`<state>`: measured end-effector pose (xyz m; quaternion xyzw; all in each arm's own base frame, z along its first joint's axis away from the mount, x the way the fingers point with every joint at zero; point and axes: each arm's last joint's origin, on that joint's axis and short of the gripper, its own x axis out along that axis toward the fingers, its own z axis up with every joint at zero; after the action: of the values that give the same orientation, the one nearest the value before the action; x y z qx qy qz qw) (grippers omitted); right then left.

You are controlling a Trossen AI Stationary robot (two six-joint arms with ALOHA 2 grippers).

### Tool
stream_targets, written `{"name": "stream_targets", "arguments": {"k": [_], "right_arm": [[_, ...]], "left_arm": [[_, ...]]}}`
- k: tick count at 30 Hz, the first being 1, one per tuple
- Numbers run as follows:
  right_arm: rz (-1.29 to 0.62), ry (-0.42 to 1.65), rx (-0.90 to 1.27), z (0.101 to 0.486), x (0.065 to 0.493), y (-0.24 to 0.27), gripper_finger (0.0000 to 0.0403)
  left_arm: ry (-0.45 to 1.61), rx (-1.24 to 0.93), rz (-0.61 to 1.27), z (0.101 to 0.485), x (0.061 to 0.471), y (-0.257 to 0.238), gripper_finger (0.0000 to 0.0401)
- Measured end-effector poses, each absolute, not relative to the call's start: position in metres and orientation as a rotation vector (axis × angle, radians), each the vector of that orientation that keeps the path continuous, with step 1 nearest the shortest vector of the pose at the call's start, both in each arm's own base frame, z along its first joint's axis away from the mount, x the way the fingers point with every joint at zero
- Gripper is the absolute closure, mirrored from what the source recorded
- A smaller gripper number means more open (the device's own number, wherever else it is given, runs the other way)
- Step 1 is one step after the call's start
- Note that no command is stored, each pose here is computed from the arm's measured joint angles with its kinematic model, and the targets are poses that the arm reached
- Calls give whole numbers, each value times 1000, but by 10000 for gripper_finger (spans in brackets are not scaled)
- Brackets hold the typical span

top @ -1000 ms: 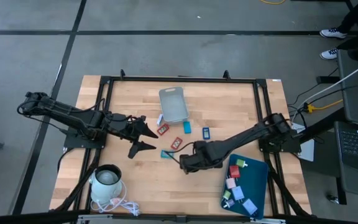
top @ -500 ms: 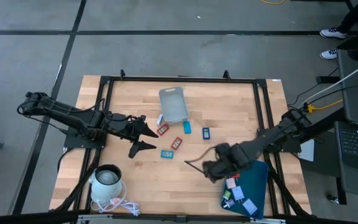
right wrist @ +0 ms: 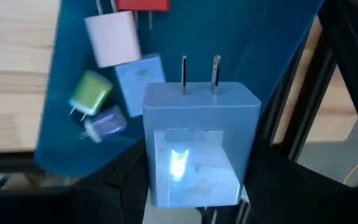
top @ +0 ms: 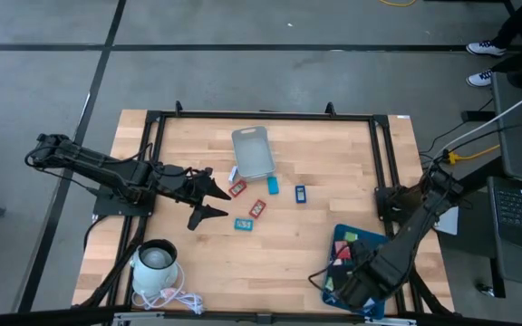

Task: Pick & Place Office items
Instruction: Put the blue charger adapter into the blue bin

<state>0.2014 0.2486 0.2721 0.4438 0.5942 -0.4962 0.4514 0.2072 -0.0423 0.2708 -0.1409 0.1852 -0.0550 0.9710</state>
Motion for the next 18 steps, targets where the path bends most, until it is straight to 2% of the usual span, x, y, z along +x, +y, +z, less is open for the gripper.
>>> {"name": "stream_targets", "arguments": {"k": [7, 13, 18], "right_arm": [[-1248, 1448, 1069, 221, 195, 245, 194], [-1181, 1469, 1108, 168, 181, 238, 194], [-1163, 1488, 1119, 156, 168, 225, 194]], "left_arm": [[374, -279, -112, 271, 207, -42, 162], [383, -296, -108, 270, 207, -42, 162], [394, -320, -105, 269, 207, -42, 162]]}}
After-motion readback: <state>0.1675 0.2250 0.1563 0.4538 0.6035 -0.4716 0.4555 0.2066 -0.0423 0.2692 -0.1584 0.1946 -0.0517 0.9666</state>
